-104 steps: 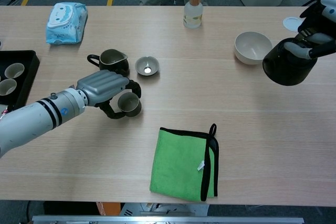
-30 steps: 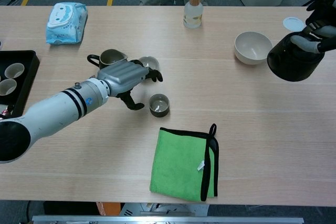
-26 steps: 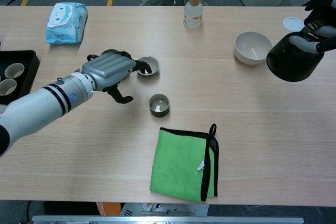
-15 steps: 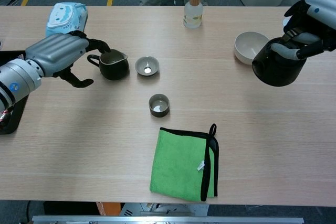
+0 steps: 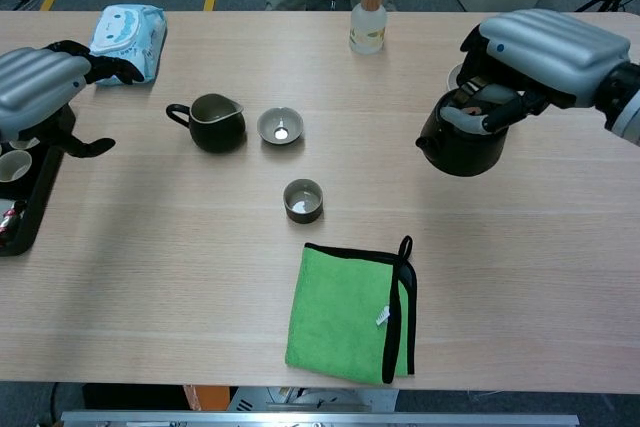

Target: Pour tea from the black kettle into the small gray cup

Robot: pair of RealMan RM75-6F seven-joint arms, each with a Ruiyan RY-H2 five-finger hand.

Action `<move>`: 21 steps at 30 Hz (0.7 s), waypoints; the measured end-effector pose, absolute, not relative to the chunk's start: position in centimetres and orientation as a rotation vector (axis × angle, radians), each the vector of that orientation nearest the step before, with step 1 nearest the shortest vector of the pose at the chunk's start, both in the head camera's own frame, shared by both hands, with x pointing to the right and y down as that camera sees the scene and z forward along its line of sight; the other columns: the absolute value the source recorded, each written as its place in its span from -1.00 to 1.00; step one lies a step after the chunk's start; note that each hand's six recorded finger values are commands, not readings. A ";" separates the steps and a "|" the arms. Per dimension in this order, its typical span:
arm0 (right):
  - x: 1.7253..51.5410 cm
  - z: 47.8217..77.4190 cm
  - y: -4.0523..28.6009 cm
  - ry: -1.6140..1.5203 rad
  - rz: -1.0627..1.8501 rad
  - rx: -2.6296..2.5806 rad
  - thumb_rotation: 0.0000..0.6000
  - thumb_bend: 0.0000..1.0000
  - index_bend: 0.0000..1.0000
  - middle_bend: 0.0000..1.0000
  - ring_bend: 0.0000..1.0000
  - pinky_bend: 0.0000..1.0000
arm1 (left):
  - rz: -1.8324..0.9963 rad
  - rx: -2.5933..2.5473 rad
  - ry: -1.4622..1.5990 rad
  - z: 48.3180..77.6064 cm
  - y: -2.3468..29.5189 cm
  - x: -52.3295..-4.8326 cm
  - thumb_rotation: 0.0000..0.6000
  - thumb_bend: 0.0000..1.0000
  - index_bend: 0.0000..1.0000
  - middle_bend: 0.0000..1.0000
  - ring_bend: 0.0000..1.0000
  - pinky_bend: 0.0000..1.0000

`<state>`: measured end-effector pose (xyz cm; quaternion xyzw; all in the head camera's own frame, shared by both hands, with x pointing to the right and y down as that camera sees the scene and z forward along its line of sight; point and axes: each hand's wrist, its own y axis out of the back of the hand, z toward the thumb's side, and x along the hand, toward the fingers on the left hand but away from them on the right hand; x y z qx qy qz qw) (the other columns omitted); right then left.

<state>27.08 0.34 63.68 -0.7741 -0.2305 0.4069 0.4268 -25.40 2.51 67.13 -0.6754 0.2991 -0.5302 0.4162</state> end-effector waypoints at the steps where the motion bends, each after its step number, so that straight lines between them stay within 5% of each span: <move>1: 26.6 64.0 0.3 -0.565 1.015 -1.936 0.59 -0.29 1.00 0.94 0.90 -0.57 | -1.333 -1.693 0.755 67.0 2.5 -25.6 1.00 -0.44 -0.66 -0.57 -0.62 -0.83; 21: 19.9 67.5 -0.5 -0.463 0.974 -1.943 0.60 -0.29 1.00 0.94 0.90 -0.57 | -1.349 -1.658 0.807 65.7 2.8 -27.2 1.00 -0.44 -0.65 -0.57 -0.62 -0.83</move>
